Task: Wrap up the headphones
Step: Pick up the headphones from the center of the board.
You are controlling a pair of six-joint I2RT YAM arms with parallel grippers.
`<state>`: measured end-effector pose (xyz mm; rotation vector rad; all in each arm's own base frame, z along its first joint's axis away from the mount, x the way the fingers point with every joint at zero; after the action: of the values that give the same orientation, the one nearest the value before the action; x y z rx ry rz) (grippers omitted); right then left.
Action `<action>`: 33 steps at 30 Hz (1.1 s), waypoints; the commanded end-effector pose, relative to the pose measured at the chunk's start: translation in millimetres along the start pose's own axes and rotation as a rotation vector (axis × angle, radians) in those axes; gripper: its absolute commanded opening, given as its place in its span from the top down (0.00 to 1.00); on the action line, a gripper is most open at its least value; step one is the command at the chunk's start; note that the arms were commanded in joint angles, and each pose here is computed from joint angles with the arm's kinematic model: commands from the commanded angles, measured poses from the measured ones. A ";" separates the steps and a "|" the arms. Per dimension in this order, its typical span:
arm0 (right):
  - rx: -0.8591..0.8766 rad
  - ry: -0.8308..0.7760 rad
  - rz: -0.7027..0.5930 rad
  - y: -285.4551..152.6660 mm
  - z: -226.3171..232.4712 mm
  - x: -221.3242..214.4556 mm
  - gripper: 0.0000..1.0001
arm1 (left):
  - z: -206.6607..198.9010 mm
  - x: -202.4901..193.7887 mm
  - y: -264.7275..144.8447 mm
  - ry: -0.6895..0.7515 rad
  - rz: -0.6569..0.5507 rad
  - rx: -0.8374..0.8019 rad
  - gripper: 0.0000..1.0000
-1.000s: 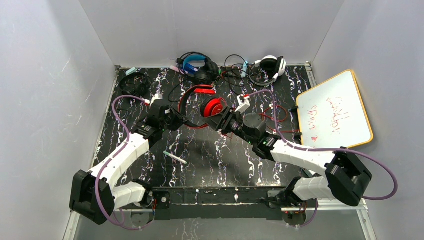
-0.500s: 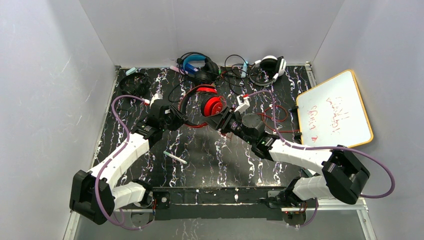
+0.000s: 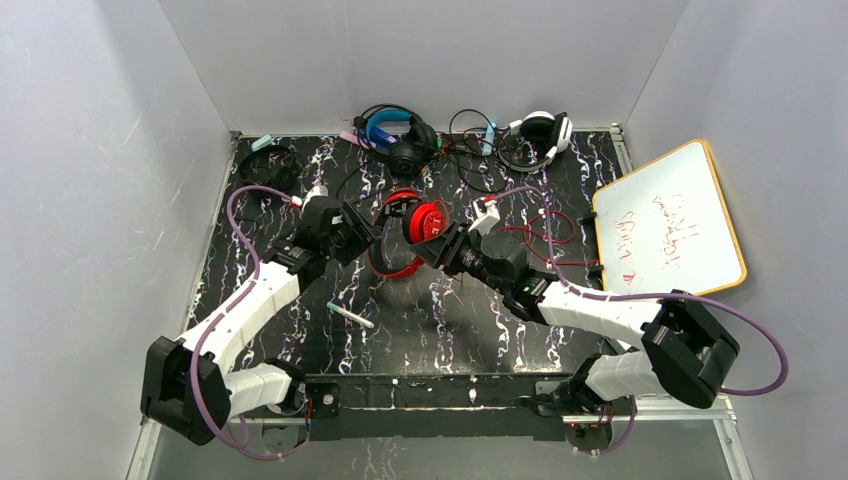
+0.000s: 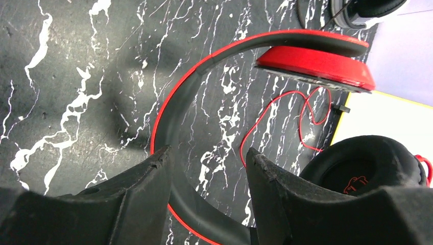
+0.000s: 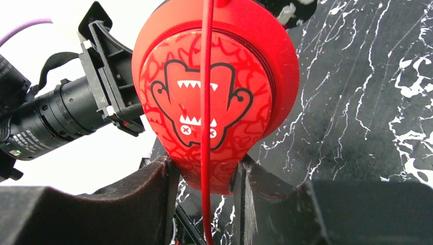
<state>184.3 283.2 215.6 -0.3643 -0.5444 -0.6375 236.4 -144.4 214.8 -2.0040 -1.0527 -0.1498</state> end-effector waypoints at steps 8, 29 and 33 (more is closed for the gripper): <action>0.065 -0.035 -0.064 0.1 9.3 7.6 0.89 | 16.9 -22.3 -4.0 -0.088 0.149 0.104 0.42; 0.056 -0.034 -0.023 4.3 -7.5 -7.6 0.90 | 44.3 -66.9 20.7 -0.279 0.302 0.169 0.31; 0.063 -0.034 -0.023 2.8 -7.1 -7.7 0.90 | 47.3 -72.3 27.6 -0.297 0.309 0.181 0.35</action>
<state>181.0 279.7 173.6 -0.4641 -0.5357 -0.5865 198.8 -158.5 140.5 -2.0196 -0.8847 0.3675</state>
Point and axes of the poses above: each gripper's point midway between its finger pads, its own y axis out along the fingers, its own z axis along the line the jaws close on, x = y × z, the point moved 9 cm from there along -y, back along the fingers
